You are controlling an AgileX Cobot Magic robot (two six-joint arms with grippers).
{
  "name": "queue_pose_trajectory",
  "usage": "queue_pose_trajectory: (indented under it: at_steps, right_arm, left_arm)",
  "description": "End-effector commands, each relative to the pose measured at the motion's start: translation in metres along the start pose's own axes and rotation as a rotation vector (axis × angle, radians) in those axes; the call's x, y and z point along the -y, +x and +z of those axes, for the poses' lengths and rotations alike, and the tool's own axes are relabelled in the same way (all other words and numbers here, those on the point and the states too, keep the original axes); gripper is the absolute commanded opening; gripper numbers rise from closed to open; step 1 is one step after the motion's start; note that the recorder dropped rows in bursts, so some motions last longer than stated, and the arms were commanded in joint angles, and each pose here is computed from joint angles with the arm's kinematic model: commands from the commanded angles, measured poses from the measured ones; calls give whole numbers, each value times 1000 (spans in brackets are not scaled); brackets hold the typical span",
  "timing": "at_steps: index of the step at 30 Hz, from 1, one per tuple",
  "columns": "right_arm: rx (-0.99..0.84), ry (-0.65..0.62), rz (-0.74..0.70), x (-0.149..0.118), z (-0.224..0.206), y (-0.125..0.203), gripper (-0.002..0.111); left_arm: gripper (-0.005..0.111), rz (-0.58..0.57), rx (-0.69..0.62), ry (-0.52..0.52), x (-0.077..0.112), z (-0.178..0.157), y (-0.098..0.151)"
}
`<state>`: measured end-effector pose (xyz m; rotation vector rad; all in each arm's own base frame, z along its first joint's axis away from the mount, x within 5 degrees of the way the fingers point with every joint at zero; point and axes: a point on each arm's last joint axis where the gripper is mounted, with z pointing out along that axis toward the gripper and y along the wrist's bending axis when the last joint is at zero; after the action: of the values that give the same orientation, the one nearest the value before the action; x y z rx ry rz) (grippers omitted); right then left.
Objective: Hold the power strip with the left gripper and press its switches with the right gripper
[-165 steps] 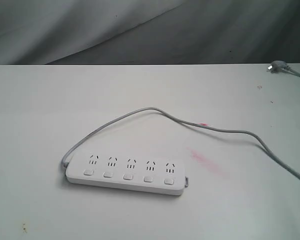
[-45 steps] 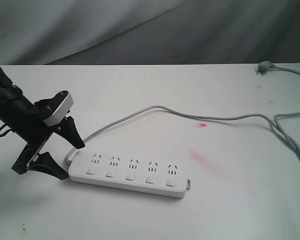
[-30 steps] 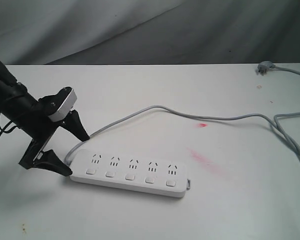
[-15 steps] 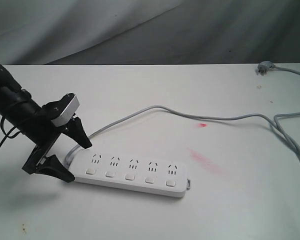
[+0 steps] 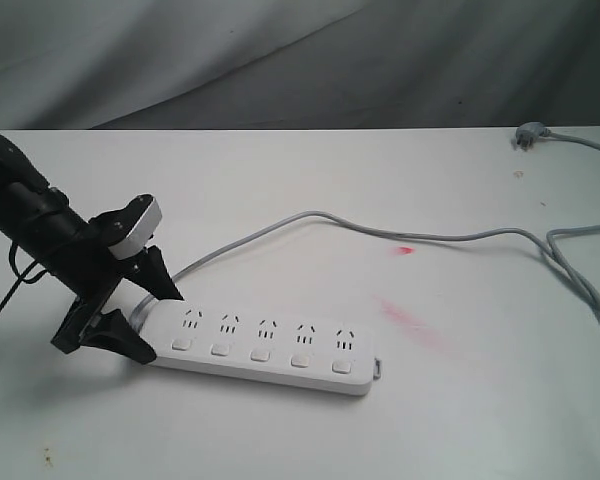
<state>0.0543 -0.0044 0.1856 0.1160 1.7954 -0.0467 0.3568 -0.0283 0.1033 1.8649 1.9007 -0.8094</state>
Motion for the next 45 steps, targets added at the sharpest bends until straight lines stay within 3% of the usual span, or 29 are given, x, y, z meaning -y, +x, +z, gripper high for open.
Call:
queue_pose_trajectory:
  at_steps: [1, 8, 41, 45]
  right_arm:
    - [12, 9, -1, 1, 0, 0, 3]
    - [12, 9, -1, 1, 0, 0, 3]
    - [14, 15, -29, 1, 0, 0, 3]
    - [157, 18, -9, 1, -1, -13, 3]
  left_arm:
    - [50, 11, 5, -5, -1, 0, -3]
    - [36, 11, 5, -5, -1, 0, -3]
    - [36, 11, 6, -3, -1, 0, -3]
    - [36, 11, 6, -3, -1, 0, -3]
